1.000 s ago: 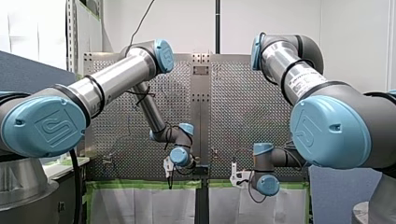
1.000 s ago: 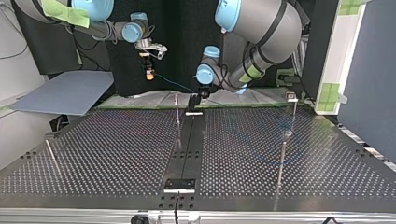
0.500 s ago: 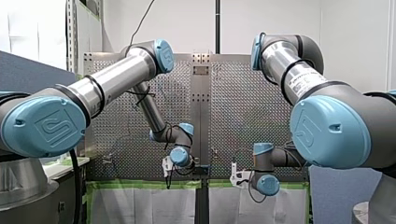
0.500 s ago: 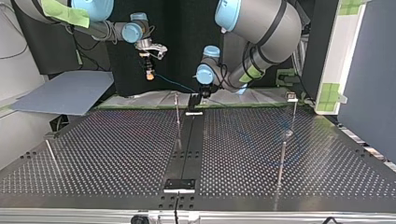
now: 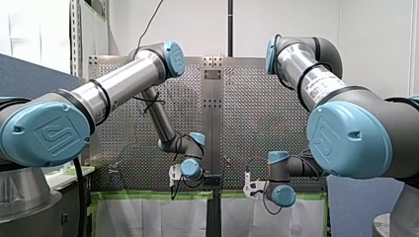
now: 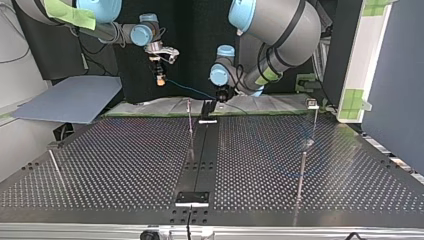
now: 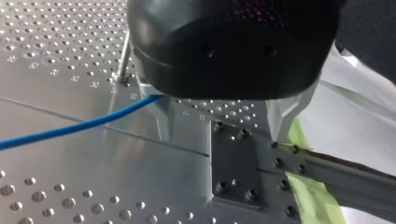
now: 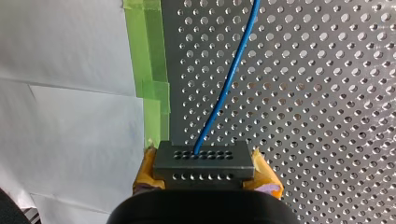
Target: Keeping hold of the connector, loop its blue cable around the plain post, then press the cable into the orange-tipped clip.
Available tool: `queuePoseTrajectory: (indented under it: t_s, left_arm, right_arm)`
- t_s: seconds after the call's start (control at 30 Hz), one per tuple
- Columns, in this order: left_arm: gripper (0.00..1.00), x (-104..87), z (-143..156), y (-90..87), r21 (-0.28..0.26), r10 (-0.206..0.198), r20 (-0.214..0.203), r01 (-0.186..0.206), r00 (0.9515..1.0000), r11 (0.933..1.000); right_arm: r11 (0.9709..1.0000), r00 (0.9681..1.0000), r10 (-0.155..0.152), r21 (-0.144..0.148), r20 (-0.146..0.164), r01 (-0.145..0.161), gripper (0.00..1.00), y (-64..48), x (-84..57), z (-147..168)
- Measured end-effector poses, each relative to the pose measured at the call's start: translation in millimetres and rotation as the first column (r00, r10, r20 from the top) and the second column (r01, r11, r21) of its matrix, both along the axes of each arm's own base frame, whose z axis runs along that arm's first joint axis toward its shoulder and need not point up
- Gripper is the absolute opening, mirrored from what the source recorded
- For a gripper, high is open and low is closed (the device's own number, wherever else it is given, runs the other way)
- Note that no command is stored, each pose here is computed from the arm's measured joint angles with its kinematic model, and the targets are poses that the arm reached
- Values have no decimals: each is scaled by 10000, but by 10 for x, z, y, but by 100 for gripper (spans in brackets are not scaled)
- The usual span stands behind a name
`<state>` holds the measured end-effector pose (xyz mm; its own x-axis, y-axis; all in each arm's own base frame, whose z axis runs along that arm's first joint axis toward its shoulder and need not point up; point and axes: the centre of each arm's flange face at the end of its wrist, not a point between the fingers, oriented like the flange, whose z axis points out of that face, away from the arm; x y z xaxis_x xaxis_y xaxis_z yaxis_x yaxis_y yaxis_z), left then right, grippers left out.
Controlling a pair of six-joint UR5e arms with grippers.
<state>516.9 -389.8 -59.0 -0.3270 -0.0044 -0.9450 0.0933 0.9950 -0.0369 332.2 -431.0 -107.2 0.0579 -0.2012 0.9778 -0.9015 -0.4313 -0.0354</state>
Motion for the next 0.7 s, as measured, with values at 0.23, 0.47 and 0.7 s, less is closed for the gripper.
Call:
queuePoseTrajectory:
  t_s: [0.23,0.47,0.7]
  left_arm:
    - [100,-13,10,-123,230,-705,521,694,9962,9973]
    - [100,-42,25,-219,462,-1082,781,1048,9911,9934]
    - [100,-52,22,-194,615,-823,772,777,9936,9951]
  right_arm:
    - [10000,10000,20,-9,-24,-20,0,0,2,1]
    - [10000,10000,29,-9,-36,-29,0,0,3,1]
    - [10000,10000,29,-11,-39,-29,0,-1,2,1]
